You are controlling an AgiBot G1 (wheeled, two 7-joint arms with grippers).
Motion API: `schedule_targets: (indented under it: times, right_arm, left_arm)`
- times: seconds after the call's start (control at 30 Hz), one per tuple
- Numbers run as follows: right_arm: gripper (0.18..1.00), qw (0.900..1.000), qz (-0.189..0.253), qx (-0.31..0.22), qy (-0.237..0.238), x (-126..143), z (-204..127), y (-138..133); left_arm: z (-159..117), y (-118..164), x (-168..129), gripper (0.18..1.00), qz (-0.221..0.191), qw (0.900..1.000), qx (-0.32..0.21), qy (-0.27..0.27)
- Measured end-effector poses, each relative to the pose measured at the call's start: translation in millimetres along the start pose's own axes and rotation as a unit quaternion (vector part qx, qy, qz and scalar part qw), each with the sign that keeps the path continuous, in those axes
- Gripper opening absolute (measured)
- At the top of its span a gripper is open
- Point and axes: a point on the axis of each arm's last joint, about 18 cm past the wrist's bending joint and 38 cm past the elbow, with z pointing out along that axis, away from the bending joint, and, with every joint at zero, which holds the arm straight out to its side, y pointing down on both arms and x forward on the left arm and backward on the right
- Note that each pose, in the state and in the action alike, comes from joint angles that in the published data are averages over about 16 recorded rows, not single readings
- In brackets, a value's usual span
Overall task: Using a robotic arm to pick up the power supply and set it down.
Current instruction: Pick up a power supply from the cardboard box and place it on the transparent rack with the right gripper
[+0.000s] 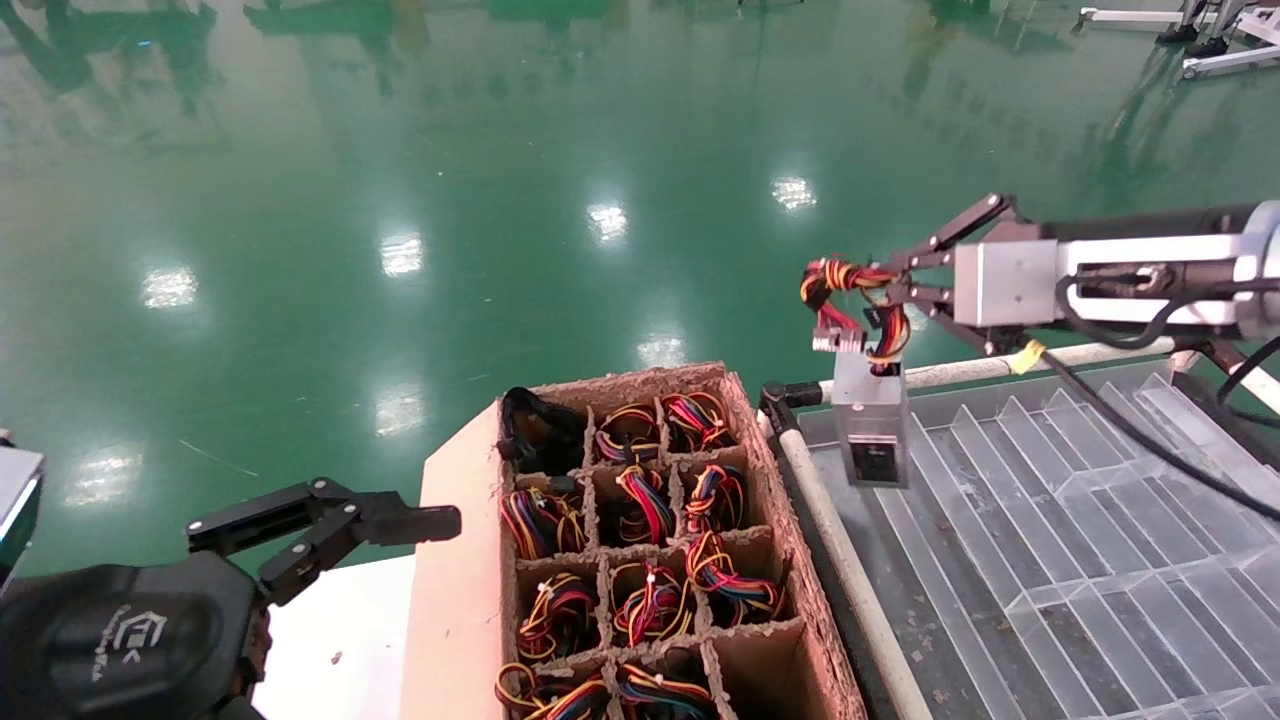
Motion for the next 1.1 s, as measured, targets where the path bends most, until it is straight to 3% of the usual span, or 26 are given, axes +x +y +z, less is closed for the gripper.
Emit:
schedule_targets:
  times: [0.5,1.1]
  right_arm:
    - [0.22,1.0,-0.005,0.003,-0.029,-18,22,-2]
    - [0.22,0.999,0.033,-0.005,-0.028,-45,49,28]
  left_arm:
    - [0,0,0,1.001,0.0,1.0,0.0,0.0]
    - [0,0,0,1.001,0.0,1.0,0.0,0.0]
